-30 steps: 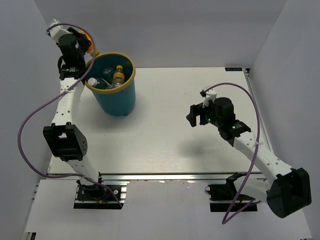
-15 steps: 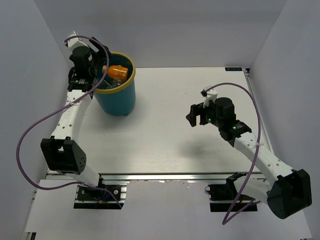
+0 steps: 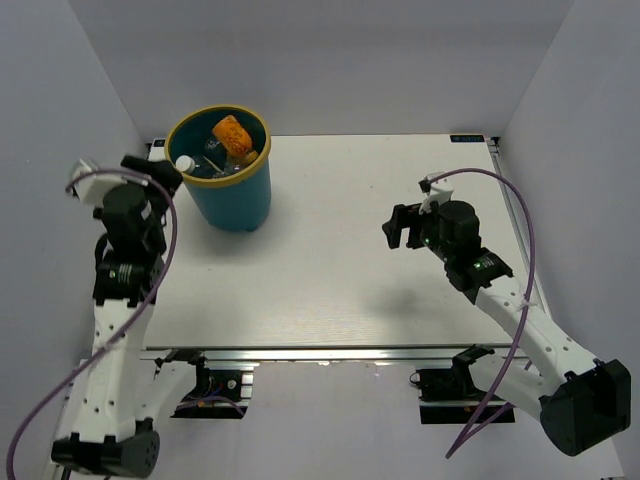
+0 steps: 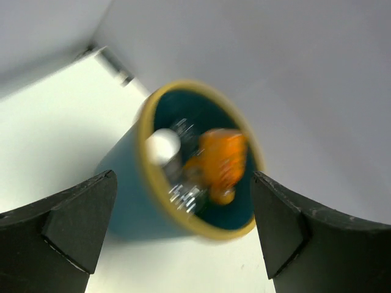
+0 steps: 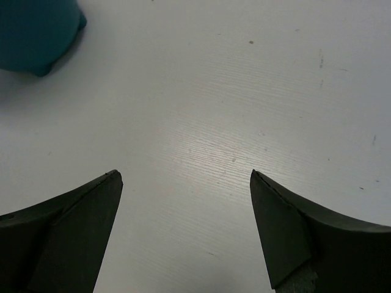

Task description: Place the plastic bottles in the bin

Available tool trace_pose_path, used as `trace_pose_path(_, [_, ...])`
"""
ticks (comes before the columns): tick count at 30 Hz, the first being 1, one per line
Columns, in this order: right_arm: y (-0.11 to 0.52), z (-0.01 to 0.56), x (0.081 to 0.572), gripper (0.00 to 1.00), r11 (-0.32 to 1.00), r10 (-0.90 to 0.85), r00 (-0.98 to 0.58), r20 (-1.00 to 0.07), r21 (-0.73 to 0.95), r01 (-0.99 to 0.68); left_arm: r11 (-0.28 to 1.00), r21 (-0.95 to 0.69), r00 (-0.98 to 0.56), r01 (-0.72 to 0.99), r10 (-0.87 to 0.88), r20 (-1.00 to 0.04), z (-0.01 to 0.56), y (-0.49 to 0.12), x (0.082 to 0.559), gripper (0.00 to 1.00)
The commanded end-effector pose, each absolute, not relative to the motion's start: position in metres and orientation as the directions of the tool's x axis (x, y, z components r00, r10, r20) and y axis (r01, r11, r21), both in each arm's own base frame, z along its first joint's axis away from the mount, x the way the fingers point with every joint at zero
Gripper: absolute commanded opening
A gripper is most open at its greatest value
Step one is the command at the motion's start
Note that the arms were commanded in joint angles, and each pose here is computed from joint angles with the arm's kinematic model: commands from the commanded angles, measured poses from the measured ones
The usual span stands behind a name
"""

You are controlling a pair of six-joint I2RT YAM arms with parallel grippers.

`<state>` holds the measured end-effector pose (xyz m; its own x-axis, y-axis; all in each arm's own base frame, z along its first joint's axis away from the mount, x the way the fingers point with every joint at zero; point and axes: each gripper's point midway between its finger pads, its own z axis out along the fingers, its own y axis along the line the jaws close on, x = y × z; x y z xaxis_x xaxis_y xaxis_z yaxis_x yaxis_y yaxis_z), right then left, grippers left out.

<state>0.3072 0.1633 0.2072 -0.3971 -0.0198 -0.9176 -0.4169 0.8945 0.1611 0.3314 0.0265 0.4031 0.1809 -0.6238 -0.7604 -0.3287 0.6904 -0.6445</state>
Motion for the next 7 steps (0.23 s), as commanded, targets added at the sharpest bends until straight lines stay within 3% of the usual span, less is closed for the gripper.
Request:
trace_pose_path(1, [0.144,0.219,0.318,0.89,0.939,0.053,-0.342,-0.938,0.163,-0.302,0.565,-0.691,0.124,-0.452,-0.727,-0.675,0.325,0.029,0.301,0.98])
trace_pose_path(2, [0.141,0.217,0.318,0.89,0.945,0.063,-0.341,-0.938,0.165,-0.281,0.565,-0.657,0.067,-0.499,-0.731,-0.679,0.291,0.027,0.294,0.98])
trace_pose_path(7, [0.141,0.218,0.319,0.9,0.943,0.102,-0.321,-0.942,0.194,-0.27,0.563,-0.524,-0.04,-0.639,-0.705,-0.708,0.235,0.037,0.264,0.98])
